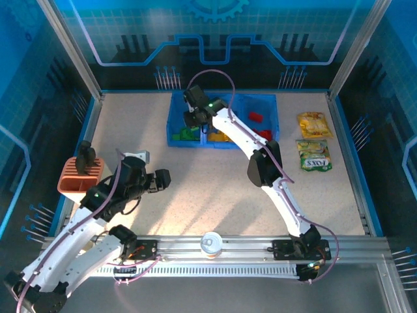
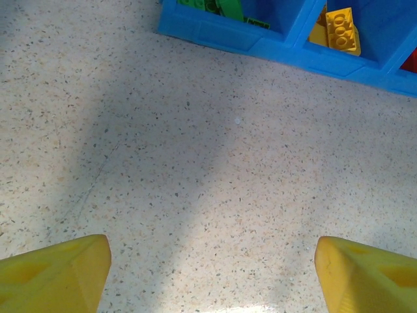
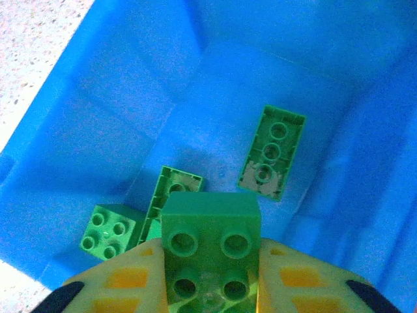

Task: Sort the legos into containers by color
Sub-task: Place the lego in the container, then reset both arms

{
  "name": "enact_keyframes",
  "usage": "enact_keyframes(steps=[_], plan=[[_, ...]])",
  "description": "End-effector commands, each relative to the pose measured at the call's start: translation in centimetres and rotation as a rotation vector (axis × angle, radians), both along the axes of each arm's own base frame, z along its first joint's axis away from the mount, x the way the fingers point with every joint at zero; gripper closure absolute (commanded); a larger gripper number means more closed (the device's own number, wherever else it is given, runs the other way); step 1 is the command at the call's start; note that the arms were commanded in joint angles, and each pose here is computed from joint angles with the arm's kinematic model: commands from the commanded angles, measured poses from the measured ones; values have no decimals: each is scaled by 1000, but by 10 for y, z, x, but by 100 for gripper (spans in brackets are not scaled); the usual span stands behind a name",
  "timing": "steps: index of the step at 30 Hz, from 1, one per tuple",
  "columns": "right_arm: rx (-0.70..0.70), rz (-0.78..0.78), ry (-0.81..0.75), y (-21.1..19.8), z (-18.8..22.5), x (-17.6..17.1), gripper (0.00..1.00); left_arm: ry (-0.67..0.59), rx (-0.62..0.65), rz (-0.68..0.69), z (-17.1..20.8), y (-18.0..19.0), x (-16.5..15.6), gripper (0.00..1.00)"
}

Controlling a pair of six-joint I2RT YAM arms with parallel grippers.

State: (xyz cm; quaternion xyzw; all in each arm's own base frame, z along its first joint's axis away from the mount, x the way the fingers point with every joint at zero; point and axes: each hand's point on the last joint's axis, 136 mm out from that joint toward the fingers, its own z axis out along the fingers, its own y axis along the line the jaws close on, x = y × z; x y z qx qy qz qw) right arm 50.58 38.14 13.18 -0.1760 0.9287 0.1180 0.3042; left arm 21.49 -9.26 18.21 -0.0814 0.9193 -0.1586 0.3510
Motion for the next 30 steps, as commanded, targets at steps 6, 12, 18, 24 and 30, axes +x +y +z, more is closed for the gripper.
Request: enact_keyframes(steps=[6,12,18,24,30], plan=[[55,12,-76,3,47,-1,12,-14,18,49,3,9,0,17],[56,46,-165,-12,112,-37,11,-79,67,132,10,23,14,16],[108,33,-316,-73,153,-93,9,-153,199,228,15,41,39,16],[-85,-105,-472,-185,129,-157,0,-280,424,372,26,79,51,16],[-376,-347,-470,-313,53,-235,0,-332,624,415,7,104,47,10]])
